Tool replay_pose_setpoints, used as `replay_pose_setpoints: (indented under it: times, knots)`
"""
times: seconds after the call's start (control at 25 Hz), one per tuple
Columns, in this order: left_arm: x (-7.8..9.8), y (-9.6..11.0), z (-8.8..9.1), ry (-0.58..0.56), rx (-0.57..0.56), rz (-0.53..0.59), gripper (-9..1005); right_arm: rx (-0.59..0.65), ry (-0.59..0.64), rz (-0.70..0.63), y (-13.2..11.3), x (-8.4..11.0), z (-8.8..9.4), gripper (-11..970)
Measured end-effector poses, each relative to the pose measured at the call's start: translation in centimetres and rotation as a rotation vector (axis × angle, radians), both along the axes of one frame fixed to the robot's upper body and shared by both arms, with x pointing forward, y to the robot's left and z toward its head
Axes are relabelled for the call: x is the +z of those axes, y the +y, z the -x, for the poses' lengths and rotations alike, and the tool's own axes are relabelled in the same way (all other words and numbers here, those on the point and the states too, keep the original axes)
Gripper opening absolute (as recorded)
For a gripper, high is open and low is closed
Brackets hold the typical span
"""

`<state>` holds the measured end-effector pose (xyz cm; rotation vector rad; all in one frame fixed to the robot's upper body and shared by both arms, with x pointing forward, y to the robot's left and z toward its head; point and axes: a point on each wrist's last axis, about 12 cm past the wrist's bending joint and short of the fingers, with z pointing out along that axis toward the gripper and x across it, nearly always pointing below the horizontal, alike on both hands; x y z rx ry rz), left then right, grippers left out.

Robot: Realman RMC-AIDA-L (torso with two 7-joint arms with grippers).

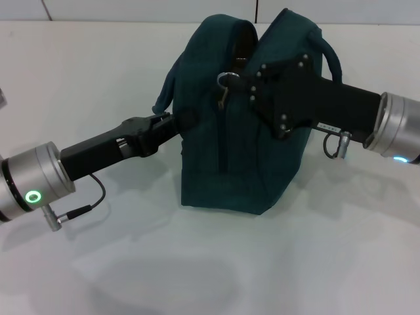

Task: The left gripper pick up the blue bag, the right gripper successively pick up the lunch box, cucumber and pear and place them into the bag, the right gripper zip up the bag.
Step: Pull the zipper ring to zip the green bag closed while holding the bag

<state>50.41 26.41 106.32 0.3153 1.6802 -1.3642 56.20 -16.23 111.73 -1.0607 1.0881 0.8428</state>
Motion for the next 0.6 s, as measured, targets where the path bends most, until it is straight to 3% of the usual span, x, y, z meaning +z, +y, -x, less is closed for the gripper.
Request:
replay_pose_setpoints:
  times: [0.6]
  knots:
    - [0.02,-0.2,-0.12,-0.024,0.001,-0.006,90,0.029,-0.018,-0.009,0.61,0.6,-0.15,7]
